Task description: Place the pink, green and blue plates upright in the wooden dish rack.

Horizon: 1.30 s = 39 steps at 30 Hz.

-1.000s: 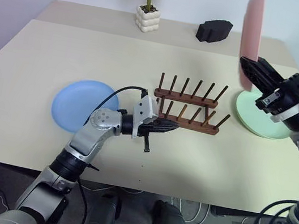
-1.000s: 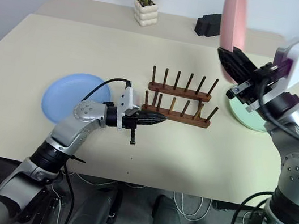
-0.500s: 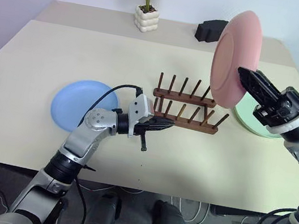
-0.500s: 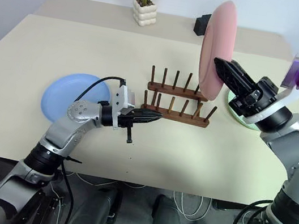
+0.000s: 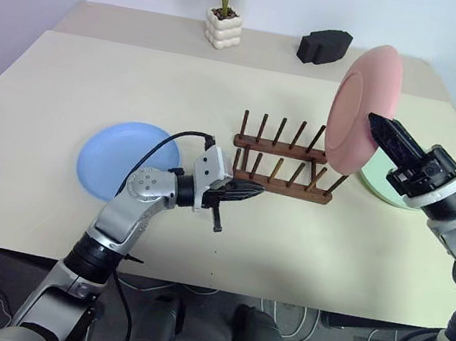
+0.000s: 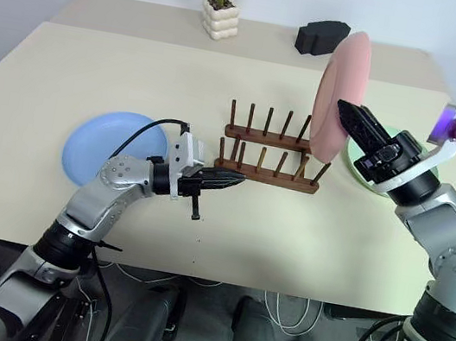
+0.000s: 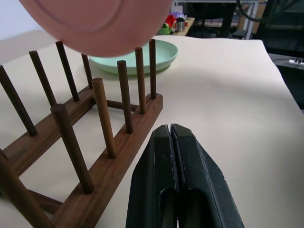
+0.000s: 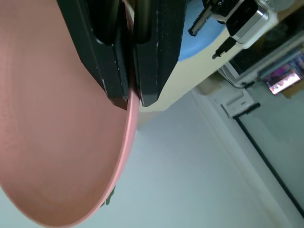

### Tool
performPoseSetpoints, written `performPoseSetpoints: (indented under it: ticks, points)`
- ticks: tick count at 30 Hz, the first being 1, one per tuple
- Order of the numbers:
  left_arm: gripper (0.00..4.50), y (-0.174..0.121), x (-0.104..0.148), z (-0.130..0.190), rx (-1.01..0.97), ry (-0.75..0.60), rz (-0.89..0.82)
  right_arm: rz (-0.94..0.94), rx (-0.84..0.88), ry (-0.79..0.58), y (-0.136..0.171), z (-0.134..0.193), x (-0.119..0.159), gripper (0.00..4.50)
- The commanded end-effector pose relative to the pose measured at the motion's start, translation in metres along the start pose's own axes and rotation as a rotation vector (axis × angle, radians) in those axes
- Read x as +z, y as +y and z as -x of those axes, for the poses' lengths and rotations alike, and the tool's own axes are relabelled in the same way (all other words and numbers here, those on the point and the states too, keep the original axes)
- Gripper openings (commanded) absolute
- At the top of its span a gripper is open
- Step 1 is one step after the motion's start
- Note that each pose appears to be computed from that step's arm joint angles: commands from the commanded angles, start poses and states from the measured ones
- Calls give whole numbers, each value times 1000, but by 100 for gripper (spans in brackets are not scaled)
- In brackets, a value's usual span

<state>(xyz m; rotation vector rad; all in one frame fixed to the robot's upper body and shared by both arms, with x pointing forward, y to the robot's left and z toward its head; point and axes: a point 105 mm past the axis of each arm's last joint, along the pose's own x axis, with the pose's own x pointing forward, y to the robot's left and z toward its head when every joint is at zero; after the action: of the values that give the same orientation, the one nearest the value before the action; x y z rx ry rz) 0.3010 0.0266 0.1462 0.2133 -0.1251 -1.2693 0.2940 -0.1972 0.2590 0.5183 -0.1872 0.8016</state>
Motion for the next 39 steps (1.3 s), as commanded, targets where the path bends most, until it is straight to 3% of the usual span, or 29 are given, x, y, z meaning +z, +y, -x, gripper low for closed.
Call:
performPoseSetpoints:
  ticks: [1, 10, 13, 19, 24, 28, 33, 36, 39]
  points:
    - [0, -1, 11, 0, -6, -30, -26, -24, -21, -64, -3, 6, 6, 1]
    - [0, -2, 11, -1, -13, -32, -27, -51, -81, -70, -17, 12, -4, 1]
    - [0, -2, 11, -1, -13, -31, -27, -46, -99, -75, -21, 13, -5, 96]
    - [0, -3, 11, -2, -14, -32, -23, 5, -157, -95, -30, 14, 1, 393]
    - [0, -5, 11, -2, -22, -33, -18, 151, -234, -147, -35, 25, 28, 393]
    - [0, -9, 10, -2, -39, -32, -9, 340, -390, -157, -50, 55, 60, 393]
    - [0, -11, 10, -3, -62, -32, 3, 626, -625, 213, -92, 99, 39, 393]
    - [0, -12, 10, -5, -76, -35, 3, 742, -647, 432, -109, 113, 12, 393]
    - [0, -12, 10, -9, -83, -35, -1, 812, -629, 558, -123, 114, -9, 393]
